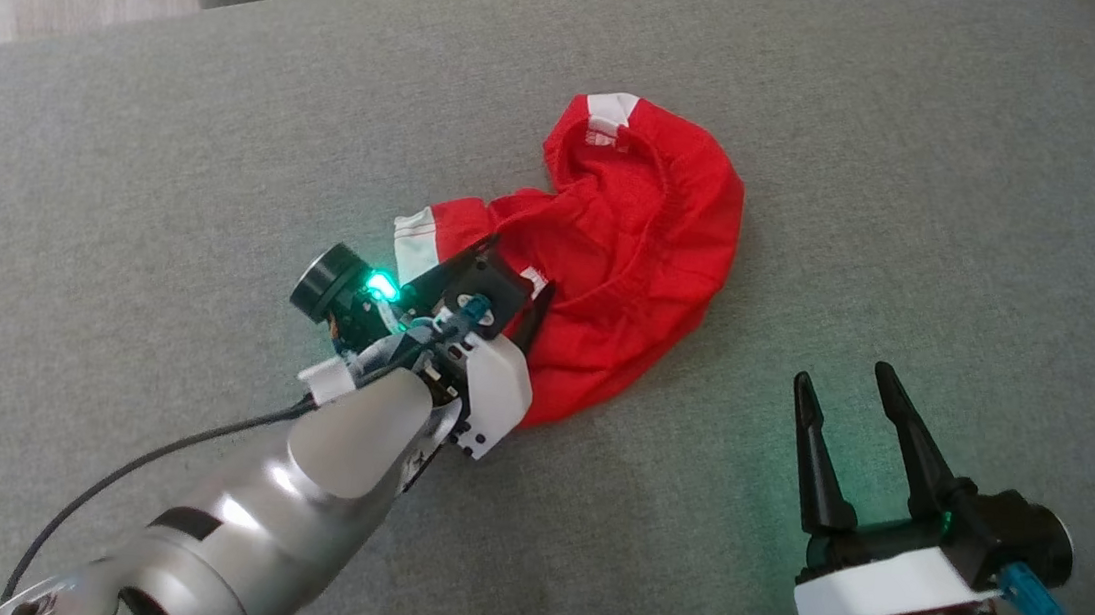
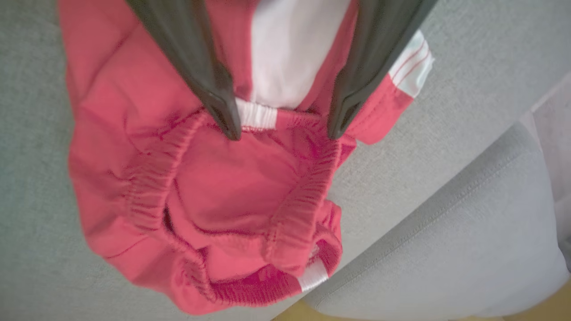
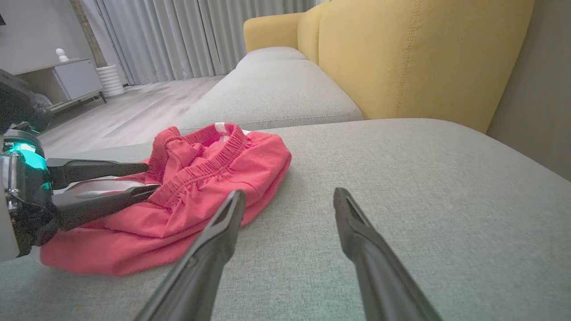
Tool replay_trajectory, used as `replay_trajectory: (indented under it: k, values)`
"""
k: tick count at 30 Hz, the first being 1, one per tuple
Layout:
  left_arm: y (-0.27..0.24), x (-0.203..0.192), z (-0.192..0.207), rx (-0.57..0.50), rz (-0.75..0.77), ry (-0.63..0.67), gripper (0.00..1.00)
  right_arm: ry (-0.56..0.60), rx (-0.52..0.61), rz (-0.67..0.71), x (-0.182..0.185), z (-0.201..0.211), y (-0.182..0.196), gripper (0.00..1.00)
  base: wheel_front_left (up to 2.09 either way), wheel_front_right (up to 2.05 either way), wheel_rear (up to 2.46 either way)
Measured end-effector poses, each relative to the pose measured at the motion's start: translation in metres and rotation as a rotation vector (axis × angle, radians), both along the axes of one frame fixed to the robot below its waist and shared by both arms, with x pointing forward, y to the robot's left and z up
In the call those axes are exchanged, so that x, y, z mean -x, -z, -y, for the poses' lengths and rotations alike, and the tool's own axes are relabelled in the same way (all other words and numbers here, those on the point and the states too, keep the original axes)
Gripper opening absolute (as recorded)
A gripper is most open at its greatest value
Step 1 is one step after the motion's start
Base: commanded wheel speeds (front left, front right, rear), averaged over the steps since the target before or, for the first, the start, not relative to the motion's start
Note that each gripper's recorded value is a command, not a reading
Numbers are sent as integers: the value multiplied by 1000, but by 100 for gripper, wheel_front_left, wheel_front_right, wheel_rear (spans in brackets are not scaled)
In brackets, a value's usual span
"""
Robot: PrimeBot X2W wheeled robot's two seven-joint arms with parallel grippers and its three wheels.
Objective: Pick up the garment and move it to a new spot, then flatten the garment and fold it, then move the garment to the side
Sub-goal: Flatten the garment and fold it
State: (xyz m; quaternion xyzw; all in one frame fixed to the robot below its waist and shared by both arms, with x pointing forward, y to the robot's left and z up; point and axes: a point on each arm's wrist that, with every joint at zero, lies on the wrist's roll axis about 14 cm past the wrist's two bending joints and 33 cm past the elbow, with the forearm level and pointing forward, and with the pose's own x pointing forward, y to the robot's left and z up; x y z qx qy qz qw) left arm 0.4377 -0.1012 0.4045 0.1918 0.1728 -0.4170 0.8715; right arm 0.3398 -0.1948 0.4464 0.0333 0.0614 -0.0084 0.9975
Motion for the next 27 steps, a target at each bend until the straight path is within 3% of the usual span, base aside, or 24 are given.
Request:
replay_trajectory:
  k: [7,8,9,10,15,19,27]
  values:
    - [20,13,-5,2,-171,-14,99,-16,4,19,-10,-3,-5,100,0,0,0]
    - [20,16,-1,39,-219,-19,40,-11,4,25,-10,-1,-7,100,0,0,0]
    - [21,18,2,53,-239,-19,12,-5,-1,26,-10,0,-7,100,0,0,0]
    - [21,20,4,63,-253,-21,0,2,-5,25,-8,2,-7,100,0,0,0]
    - [16,23,16,118,-267,-5,0,37,-18,29,-1,10,-9,100,0,0,0]
    - [-6,25,40,198,-171,78,0,68,-15,39,7,19,-14,100,0,0,0]
    - [-157,23,110,462,230,343,0,113,-26,68,17,30,-23,100,0,0,0]
